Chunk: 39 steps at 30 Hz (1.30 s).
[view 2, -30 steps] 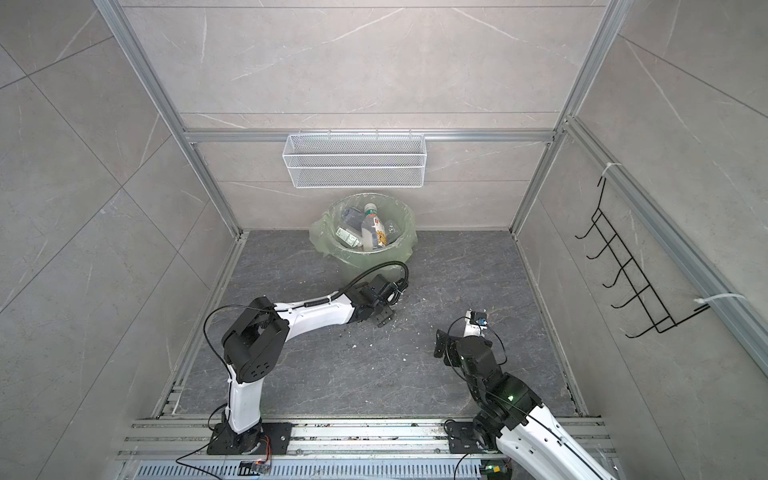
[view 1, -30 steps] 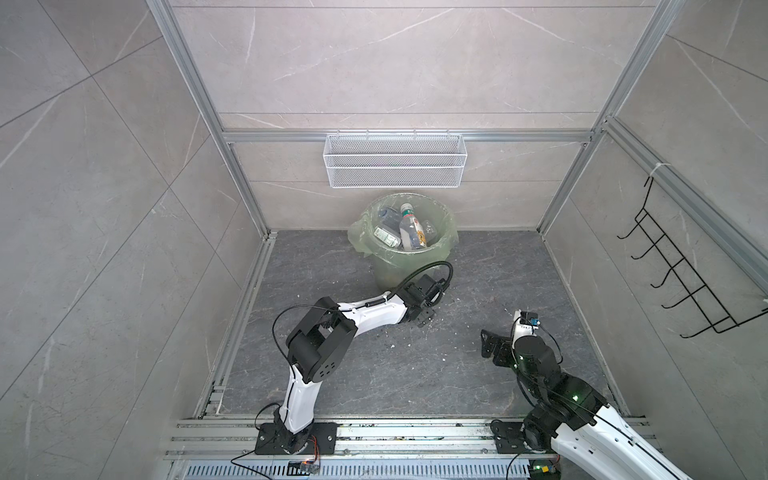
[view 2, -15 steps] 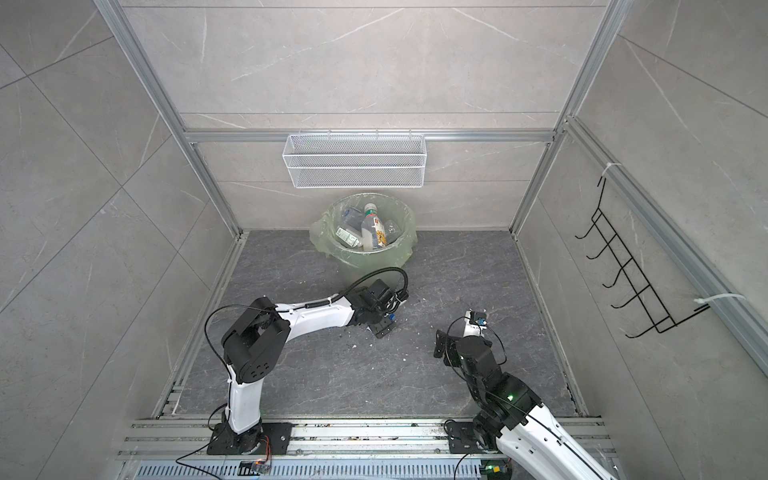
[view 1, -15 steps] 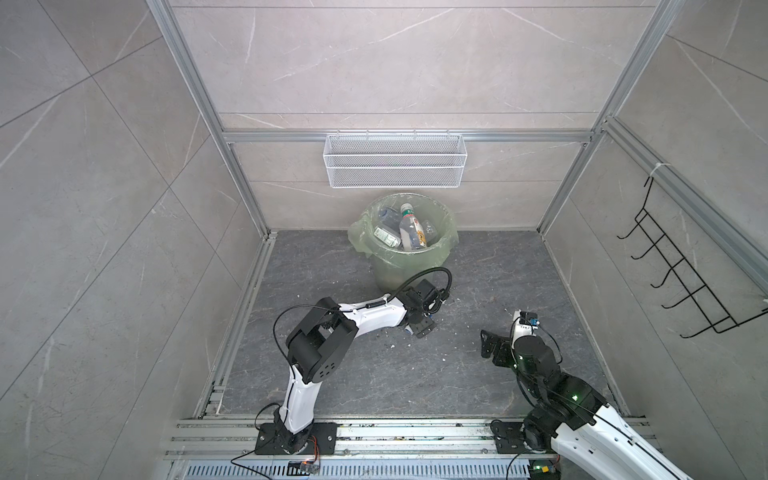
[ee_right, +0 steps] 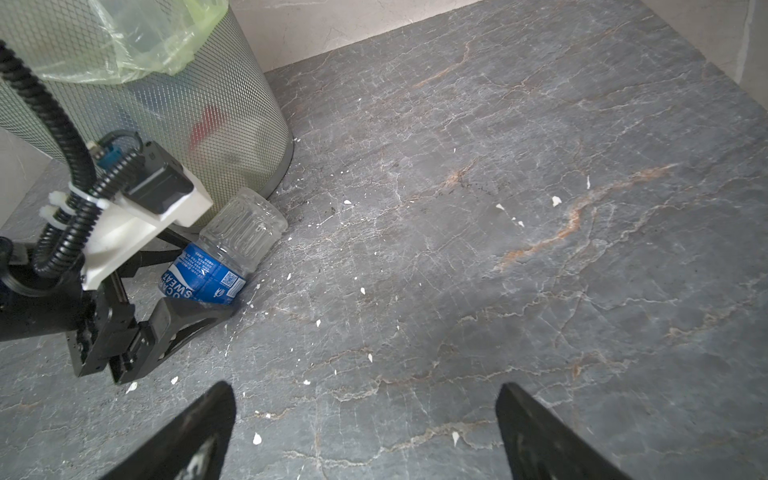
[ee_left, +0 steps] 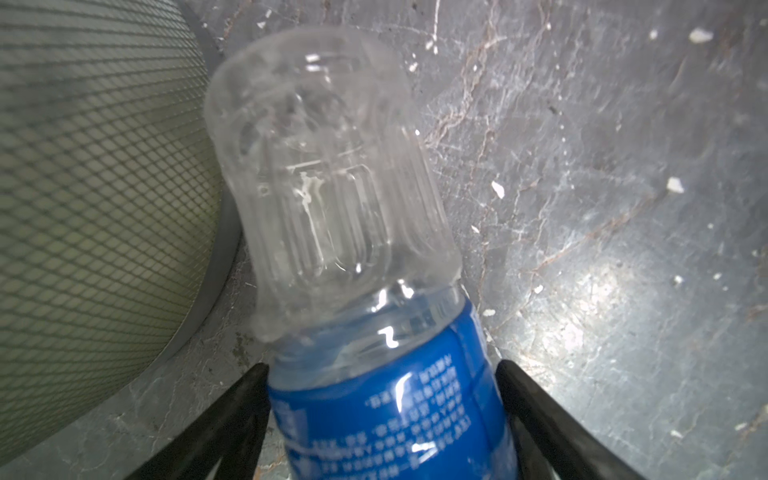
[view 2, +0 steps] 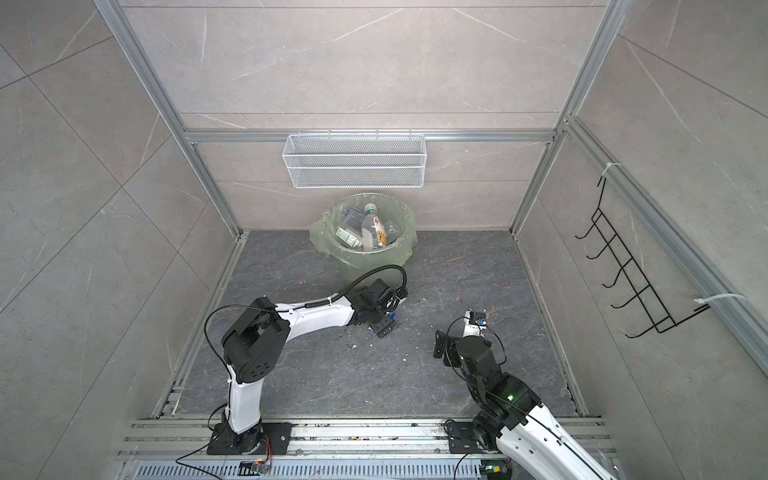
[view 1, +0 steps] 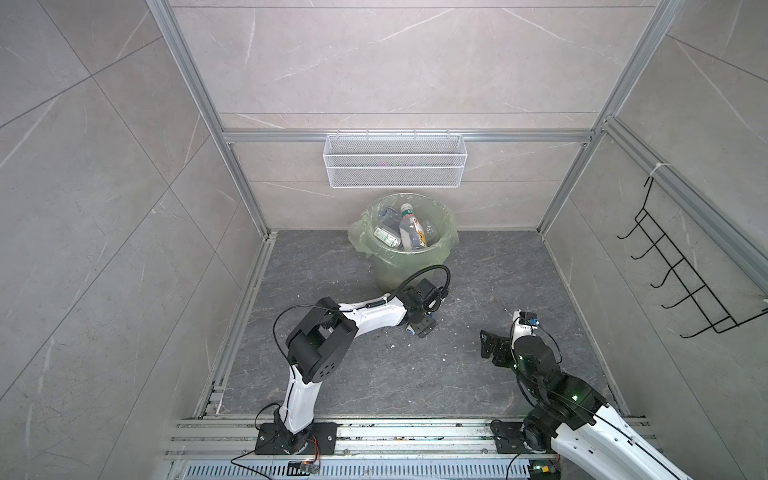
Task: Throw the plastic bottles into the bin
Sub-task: 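Close the left gripper on the Pocari bottle and lift it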
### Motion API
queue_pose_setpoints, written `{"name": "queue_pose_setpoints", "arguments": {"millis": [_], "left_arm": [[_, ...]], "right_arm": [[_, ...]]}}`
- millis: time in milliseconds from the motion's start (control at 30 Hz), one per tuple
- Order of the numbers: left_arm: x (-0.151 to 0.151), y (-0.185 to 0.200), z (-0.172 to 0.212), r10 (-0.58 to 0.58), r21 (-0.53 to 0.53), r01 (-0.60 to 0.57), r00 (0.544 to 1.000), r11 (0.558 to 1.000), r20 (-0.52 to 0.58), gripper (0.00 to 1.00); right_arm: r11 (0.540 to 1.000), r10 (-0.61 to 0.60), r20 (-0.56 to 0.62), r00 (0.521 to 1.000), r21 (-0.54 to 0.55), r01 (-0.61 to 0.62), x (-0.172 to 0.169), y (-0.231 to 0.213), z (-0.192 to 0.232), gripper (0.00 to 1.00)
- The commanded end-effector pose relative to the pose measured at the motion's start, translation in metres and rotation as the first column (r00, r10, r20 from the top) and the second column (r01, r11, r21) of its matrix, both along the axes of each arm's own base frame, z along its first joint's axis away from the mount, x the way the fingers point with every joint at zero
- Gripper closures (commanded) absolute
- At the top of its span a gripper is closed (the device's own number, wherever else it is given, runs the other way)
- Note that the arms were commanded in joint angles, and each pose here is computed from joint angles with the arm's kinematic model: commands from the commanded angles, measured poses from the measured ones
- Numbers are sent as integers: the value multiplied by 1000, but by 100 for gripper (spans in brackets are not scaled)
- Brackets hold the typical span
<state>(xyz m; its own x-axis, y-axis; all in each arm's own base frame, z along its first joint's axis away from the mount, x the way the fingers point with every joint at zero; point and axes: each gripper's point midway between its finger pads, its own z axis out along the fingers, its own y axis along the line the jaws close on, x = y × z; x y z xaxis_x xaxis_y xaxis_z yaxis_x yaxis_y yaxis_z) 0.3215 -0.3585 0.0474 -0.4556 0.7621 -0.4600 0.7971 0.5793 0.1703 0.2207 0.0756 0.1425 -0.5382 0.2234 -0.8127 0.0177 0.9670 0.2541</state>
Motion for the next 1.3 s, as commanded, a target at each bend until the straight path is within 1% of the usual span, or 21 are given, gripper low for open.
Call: {"name": "queue_pose_setpoints", "arguments": {"millis": [0, 133, 400, 500, 600, 700, 933, 1267], "left_arm": [[11, -16, 12, 63, -75, -63, 998, 995, 3, 14], [14, -21, 11, 102, -96, -103, 995, 990, -14, 14], [11, -24, 3, 117, -104, -122, 992, 987, -56, 21], [9, -22, 1, 119, -96, -125, 991, 988, -63, 26], [6, -20, 2, 118, -103, -125, 991, 987, -68, 36], [3, -18, 6, 120, -115, -127, 990, 985, -70, 41], [-10, -6, 19, 120, -151, -128, 991, 980, -61, 43], [-35, 22, 41, 144, -246, -146, 989, 958, -28, 43]], "right_arm": [[1000, 3, 2, 1000, 4, -3, 1, 1, -3, 0], [1000, 6, 2, 1000, 4, -6, 1, 2, -3, 0], [1000, 7, 1, 1000, 5, -7, 1, 2, -4, 0], [1000, 7, 2, 1000, 5, -7, 1, 2, -3, 0], [1000, 7, 0, 1000, 4, -7, 1, 2, -4, 0], [1000, 7, -1, 1000, 3, -7, 1, 2, -4, 0], [1000, 11, -2, 1000, 3, -11, 2, 3, -4, 0], [1000, 27, -14, 1000, -3, -28, 3, 7, -6, 0]]}}
